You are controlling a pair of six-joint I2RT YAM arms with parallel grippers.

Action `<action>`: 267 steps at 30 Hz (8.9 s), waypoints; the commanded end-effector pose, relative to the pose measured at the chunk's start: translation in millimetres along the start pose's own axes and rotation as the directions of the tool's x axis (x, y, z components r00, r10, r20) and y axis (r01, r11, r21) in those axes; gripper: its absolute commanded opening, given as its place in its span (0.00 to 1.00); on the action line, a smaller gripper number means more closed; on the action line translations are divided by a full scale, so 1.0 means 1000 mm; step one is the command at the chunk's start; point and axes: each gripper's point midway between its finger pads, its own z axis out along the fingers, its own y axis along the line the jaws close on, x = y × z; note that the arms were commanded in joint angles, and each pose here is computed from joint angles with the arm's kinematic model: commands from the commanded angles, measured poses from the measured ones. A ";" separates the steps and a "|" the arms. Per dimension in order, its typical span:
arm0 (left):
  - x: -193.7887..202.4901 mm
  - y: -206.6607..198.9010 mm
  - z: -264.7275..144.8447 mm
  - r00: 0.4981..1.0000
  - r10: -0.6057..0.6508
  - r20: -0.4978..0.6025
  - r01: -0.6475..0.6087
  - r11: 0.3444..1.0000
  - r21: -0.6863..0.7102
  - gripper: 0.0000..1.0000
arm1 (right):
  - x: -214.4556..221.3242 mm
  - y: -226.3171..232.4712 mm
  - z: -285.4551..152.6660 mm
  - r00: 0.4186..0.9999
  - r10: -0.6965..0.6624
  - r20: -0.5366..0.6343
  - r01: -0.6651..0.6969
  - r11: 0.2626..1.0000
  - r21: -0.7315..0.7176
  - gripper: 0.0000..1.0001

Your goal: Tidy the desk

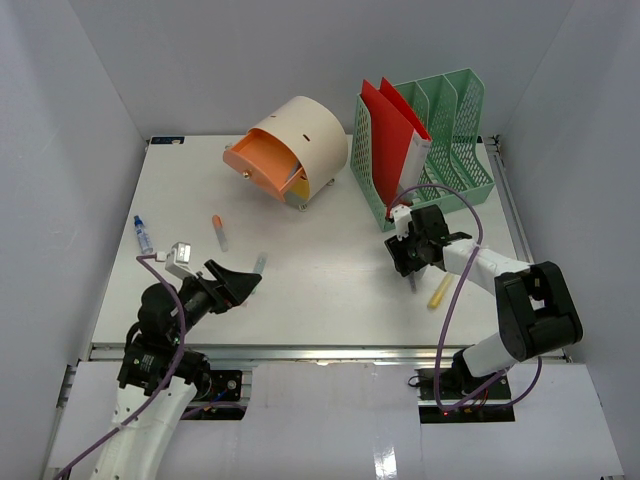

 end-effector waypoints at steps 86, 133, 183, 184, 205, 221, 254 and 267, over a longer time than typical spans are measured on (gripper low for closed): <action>0.101 -0.233 0.151 0.977 0.194 0.091 -0.203 0.697 0.688 0.14 | -0.157 0.120 -0.246 0.661 0.300 0.688 0.309 0.727 -0.613 0.15; -0.179 -0.036 0.250 0.968 -0.250 -0.030 0.221 0.901 -0.374 0.19 | -0.090 0.051 -0.230 0.559 0.116 0.821 0.392 0.836 -0.384 0.90; -0.036 0.025 0.040 1.000 0.002 -0.008 -0.004 0.972 -0.236 0.98 | -0.032 0.017 -0.146 0.889 0.112 0.443 0.140 0.856 -0.498 0.90; -0.033 0.035 0.040 0.999 -0.034 -0.001 0.032 0.959 -0.280 0.98 | -0.033 0.018 -0.141 0.893 0.104 0.437 0.142 0.858 -0.494 0.90; 0.033 0.160 0.025 0.846 -0.490 0.212 0.421 0.368 -0.829 0.82 | -0.033 0.019 -0.142 0.849 0.021 0.527 0.185 0.924 -0.335 0.90; 0.024 0.197 0.027 0.842 -0.497 0.210 0.359 0.226 -0.906 0.71 | -0.032 0.010 -0.149 0.833 -0.061 0.549 0.218 0.950 -0.224 0.90; 0.029 0.237 0.030 0.855 -0.502 0.133 0.253 0.179 -0.951 0.44 | -0.030 0.004 -0.146 0.840 -0.049 0.541 0.191 0.959 -0.209 0.90; 0.057 0.261 0.023 0.836 -0.544 0.075 0.155 0.103 -0.983 0.34 | -0.031 0.003 -0.149 0.834 -0.044 0.550 0.188 0.960 -0.208 0.90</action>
